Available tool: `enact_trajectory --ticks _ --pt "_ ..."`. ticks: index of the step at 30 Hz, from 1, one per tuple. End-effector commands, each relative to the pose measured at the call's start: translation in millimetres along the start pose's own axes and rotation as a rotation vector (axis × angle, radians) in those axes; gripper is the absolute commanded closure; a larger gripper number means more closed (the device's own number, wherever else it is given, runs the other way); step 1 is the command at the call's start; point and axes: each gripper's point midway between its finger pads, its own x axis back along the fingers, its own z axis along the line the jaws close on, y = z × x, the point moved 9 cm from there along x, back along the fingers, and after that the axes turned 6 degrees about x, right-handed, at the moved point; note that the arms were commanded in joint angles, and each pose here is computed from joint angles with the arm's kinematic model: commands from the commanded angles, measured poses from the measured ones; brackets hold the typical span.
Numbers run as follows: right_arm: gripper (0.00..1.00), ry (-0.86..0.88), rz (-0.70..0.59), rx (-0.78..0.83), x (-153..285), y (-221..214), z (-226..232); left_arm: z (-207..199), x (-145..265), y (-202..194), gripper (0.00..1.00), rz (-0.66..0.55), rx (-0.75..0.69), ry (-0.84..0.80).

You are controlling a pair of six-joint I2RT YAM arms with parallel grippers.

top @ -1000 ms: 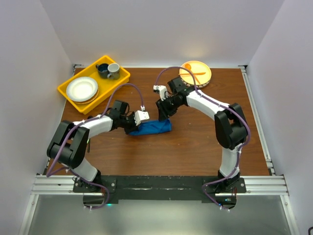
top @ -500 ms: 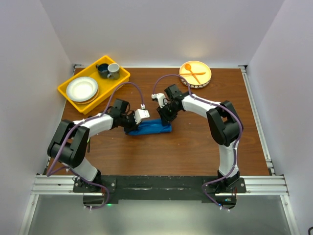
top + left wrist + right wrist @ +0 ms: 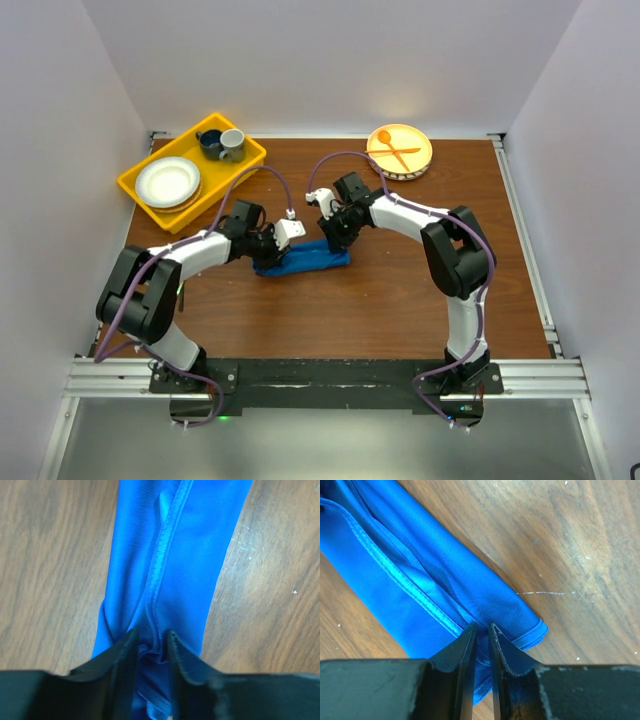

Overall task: Fold the napkin into a case and place the utensils inside
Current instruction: Stuff the top corner of the smaller-rectangle-folded napkin into the folded napkin.

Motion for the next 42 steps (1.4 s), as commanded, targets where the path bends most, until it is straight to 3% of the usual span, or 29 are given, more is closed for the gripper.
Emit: enact_trajectory --ticks 1,11,25,27,32,35,42 --pt "0.8 -0.054 0.079 0.026 -11 -17 -6 7 13 21 0.61 -0.078 -0.032 0.055" --pt "0.81 -0.058 0.078 0.029 -11 -17 -7 6 16 34 0.55 -0.112 -0.05 -0.008" --pt "0.81 -0.059 0.079 0.032 -13 -16 -9 8 -12 16 0.58 -0.031 -0.036 -0.111" --pt "0.81 -0.061 0.075 0.032 -13 -15 -9 8 -14 13 0.61 -0.019 -0.036 -0.114" --pt "0.81 -0.06 0.08 0.036 -13 -16 -9 7 -11 16 0.87 -0.042 -0.057 -0.117" --pt "0.81 -0.06 0.079 0.041 -13 -15 -9 6 -5 22 0.97 -0.073 -0.077 -0.107" --pt "0.81 -0.061 0.077 0.051 -12 -16 -10 9 10 30 1.0 -0.158 -0.088 0.017"
